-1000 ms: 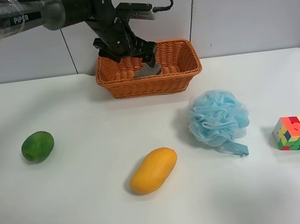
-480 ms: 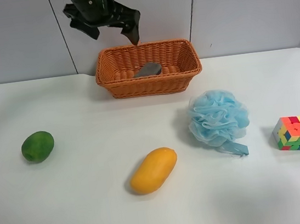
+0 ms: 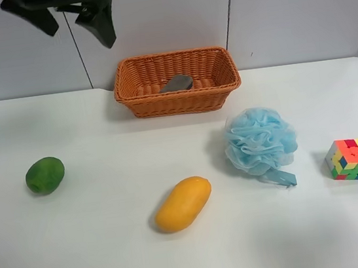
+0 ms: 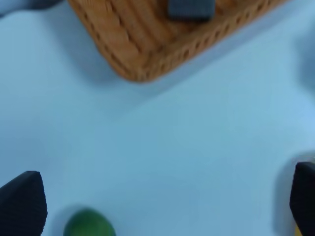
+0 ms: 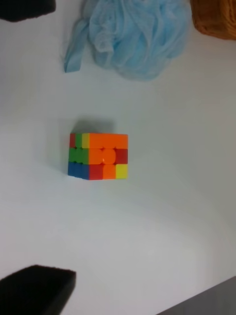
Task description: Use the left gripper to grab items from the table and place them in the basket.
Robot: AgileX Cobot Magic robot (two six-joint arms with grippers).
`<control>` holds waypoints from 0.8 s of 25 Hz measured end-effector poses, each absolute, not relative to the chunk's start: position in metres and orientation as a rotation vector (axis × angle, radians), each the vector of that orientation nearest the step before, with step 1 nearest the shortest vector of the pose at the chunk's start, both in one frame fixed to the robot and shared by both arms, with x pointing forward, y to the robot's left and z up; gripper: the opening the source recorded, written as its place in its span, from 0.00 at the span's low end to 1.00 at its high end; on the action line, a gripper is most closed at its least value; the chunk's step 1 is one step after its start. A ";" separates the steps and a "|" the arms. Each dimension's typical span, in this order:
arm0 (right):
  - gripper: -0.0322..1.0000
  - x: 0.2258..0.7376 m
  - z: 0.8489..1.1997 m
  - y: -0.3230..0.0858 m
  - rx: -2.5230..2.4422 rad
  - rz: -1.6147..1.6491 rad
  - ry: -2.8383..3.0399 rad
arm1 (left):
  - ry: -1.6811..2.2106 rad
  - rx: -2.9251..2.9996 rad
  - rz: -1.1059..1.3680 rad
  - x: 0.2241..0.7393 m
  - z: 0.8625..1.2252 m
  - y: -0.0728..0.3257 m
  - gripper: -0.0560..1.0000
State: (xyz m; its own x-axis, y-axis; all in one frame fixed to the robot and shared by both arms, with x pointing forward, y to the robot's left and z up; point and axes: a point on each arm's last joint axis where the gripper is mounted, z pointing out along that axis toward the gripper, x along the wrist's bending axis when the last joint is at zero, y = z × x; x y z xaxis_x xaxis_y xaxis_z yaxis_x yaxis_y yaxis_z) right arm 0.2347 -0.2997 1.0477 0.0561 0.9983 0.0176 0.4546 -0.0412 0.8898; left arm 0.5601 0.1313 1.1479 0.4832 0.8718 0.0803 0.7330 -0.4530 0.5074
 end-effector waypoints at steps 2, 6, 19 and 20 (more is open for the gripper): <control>0.99 0.235 1.048 -0.300 1.596 0.931 1.493 | 1.342 2.308 0.458 0.532 1.146 0.146 0.99; 0.99 0.235 1.048 -0.300 1.596 0.931 1.493 | 1.351 2.244 0.452 0.470 1.142 0.178 0.99; 0.99 0.235 1.048 -0.300 1.596 0.931 1.493 | 1.306 2.111 0.472 0.326 1.106 0.255 0.99; 0.99 0.235 1.048 -0.300 1.596 0.931 1.493 | 1.309 2.100 0.480 0.321 1.102 0.258 0.99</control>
State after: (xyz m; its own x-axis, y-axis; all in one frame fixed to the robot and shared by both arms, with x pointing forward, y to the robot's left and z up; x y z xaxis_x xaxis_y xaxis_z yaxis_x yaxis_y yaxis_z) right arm 0.2347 -0.2997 1.0477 0.0561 0.9983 0.0176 0.4546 -0.0412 0.8898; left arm 0.3208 0.2584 1.1025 0.4453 0.8953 -0.0142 0.6739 -0.3246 0.6637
